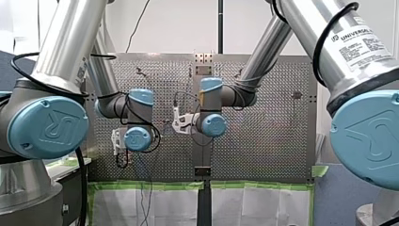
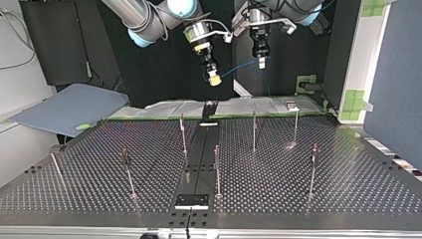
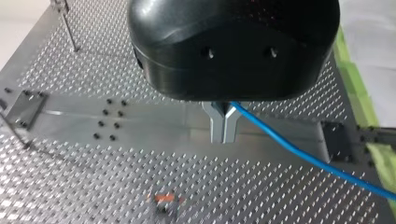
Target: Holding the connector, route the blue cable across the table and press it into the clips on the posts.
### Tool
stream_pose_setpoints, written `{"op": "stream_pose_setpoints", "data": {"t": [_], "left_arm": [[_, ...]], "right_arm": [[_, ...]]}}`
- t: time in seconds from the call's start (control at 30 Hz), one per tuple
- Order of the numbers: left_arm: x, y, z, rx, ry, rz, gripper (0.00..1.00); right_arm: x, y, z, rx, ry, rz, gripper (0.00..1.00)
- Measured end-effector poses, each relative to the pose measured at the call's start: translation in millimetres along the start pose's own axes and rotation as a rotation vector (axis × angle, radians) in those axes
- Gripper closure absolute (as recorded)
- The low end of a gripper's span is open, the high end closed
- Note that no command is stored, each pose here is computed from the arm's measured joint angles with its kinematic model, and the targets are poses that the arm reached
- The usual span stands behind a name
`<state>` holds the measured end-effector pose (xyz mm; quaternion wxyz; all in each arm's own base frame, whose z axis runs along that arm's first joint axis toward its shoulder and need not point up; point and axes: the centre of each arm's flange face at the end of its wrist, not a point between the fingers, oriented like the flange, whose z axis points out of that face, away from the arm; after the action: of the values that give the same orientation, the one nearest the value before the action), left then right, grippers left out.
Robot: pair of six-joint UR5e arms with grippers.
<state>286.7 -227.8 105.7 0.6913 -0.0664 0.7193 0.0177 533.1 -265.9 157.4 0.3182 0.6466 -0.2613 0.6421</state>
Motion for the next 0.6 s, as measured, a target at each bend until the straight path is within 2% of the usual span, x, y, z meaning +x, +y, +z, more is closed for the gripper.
{"op": "stream_pose_setpoints", "data": {"t": [0.13, 0.3, 0.4, 0.6], "left_arm": [[-13, 6.4, 11, -0.034, -0.012, -0.015, 1.0], [-36, 12.0, 31, -0.085, -0.045, -0.041, 1.0], [-49, 17.5, 42, -0.122, -0.064, -0.062, 1.0], [-77, 24.1, 59, -0.171, -0.103, -0.089, 1.0]], "right_arm": [[26, 1.2, 9.3, 0.007, 0.03, 0.02, 1.0], [63, 2.9, 21.2, 0.018, 0.069, 0.065, 1.0], [76, 1.9, 27.7, 0.031, 0.075, 0.076, 1.0], [92, 2.9, 40.9, 0.037, 0.074, 0.083, 1.0]]}}
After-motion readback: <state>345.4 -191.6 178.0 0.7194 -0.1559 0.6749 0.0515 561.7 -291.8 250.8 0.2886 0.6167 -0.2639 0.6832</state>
